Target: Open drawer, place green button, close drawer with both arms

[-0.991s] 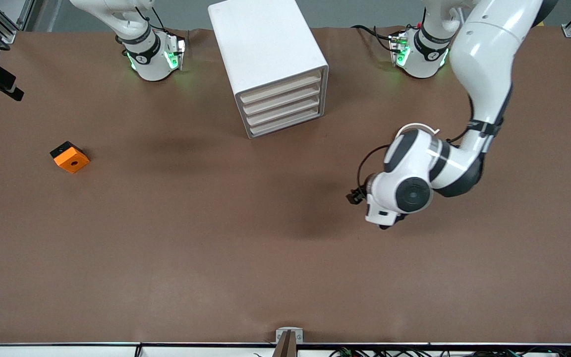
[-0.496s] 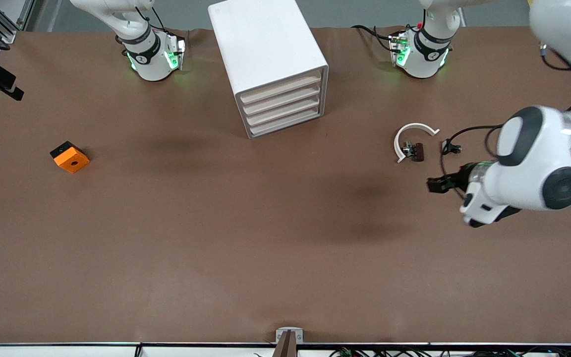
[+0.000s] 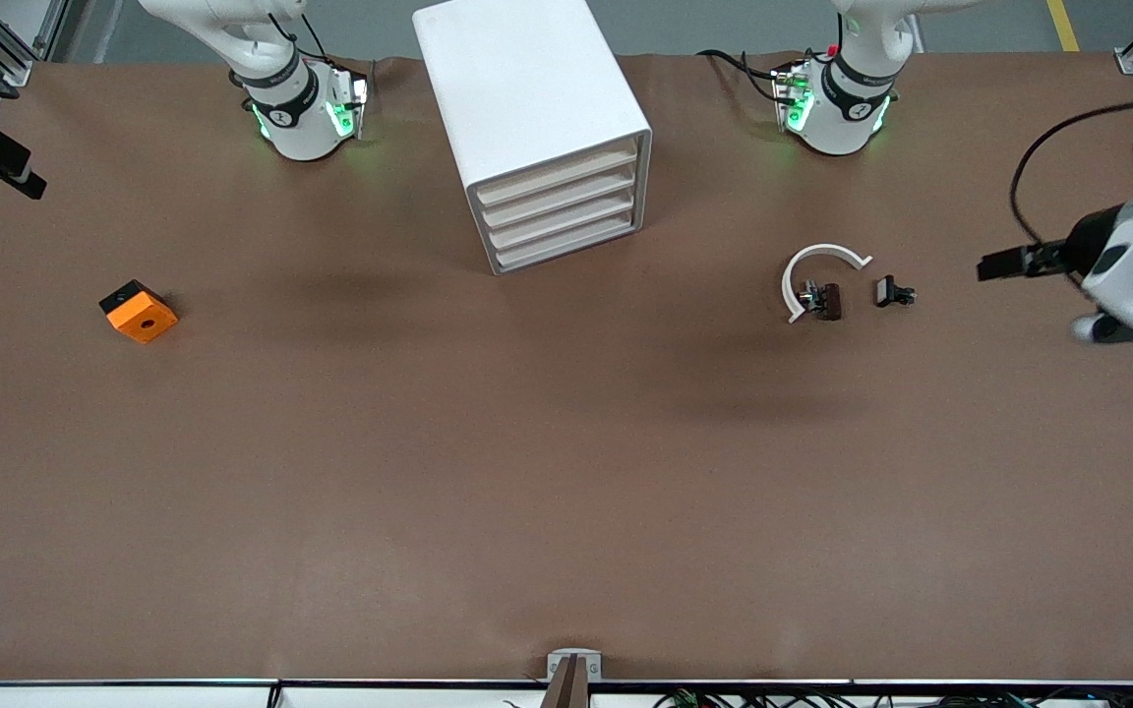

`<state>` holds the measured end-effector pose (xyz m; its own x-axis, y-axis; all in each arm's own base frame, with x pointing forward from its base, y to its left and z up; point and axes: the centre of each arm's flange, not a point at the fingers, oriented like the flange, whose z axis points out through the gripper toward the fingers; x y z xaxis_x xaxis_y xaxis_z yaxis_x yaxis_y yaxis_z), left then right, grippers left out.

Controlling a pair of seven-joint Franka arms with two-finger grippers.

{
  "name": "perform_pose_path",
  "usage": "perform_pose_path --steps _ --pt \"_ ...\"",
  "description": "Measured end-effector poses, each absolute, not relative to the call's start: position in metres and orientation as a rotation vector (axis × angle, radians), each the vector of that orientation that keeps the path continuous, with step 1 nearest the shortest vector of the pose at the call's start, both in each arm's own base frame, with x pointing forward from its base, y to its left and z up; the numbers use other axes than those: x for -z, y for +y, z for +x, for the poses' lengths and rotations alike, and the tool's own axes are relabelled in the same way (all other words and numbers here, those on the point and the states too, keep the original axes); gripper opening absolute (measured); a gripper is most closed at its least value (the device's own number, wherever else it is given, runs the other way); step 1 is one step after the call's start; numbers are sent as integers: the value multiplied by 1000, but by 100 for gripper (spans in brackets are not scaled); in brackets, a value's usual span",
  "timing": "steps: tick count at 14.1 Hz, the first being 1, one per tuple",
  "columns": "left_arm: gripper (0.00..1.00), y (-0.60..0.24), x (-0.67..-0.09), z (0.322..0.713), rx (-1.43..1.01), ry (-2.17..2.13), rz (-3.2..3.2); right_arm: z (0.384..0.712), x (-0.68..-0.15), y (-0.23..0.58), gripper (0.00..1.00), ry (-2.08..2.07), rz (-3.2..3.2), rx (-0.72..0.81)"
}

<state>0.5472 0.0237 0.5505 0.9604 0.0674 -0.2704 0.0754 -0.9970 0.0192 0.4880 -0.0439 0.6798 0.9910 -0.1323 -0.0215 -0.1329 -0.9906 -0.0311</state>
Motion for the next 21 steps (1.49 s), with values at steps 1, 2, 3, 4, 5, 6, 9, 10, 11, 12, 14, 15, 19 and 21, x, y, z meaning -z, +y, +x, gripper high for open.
perform_pose_path --steps 1,2,3,4,5,6,9,10,11,12,14,15,19,21 --pt "100 34 -558 535 367 95 3083 488 -680 -44 100 207 -3102 -30" --pt "100 40 -561 524 294 90 3089 488 -680 -44 100 207 -3102 -30" --pt "100 41 -559 514 227 85 3095 488 -680 -44 100 207 -3102 -30" --pt "100 39 -555 504 165 79 3101 488 -680 -44 100 207 -3102 -30" --pt "100 36 -551 496 118 70 3105 488 -680 -44 100 206 -3102 -30" --pt "100 30 -549 491 85 55 3113 488 -680 -44 100 206 -3102 -30" --pt "100 16 -567 496 -31 7 3132 488 -680 -44 100 206 -3102 -30" --pt "100 15 -580 501 -72 5 3133 488 -680 -44 100 206 -3102 -29" --pt "100 16 -593 508 -106 5 3133 488 -680 -44 100 206 -3102 -28" --pt "100 16 -603 515 -115 5 3132 488 -680 -44 100 206 -3103 -26" --pt "100 16 -615 530 -103 5 3131 488 -680 -44 100 207 -3104 -22" --pt "100 16 -620 537 -108 5 3130 489 -680 -45 100 207 -3107 -19" --pt "100 10 -644 550 -150 42 3126 489 -681 -46 100 210 -3112 -11" --pt "100 10 -645 558 -141 85 3123 489 -681 -46 100 210 -3113 -8"
